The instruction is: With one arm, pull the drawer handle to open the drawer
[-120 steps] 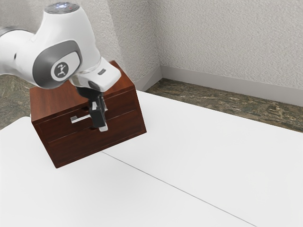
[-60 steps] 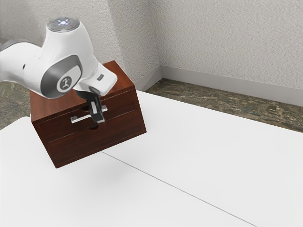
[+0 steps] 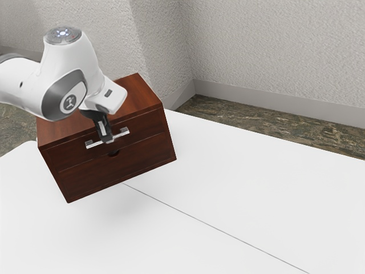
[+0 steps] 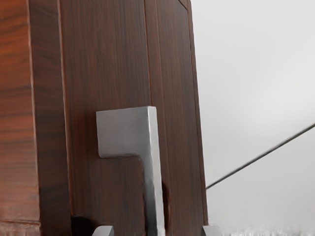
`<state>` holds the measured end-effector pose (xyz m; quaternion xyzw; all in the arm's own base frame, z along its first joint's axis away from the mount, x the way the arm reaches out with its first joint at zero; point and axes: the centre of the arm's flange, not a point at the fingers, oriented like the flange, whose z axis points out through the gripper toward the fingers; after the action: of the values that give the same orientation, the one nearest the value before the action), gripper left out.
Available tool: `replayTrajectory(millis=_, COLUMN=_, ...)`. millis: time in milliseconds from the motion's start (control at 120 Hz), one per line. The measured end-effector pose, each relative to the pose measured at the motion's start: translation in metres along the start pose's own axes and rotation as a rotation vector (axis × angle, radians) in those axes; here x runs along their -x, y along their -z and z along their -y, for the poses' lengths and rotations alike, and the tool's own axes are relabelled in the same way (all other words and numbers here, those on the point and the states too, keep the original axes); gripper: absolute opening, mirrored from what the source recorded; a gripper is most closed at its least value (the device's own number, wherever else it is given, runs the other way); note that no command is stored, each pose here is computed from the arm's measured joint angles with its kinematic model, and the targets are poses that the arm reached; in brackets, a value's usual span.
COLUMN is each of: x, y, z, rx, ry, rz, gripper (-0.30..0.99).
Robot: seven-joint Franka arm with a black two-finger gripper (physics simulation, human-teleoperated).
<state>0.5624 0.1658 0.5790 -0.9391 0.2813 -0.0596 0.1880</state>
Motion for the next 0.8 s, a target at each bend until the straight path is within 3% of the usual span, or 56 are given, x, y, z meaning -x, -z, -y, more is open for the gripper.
replayTrajectory(millis=150, x=0.001, y=-0.014, z=-0.003, rx=0.015, ry=-0.003, rz=0.015, gripper=0.16)
replayTrajectory(millis=458, x=0.000, y=-0.022, z=-0.013, rx=0.026, ry=-0.017, rz=0.019, gripper=-0.04)
replayTrajectory(millis=800, x=0.005, y=0.004, z=-0.060, rx=0.026, ry=-0.067, rz=-0.029, gripper=-0.09)
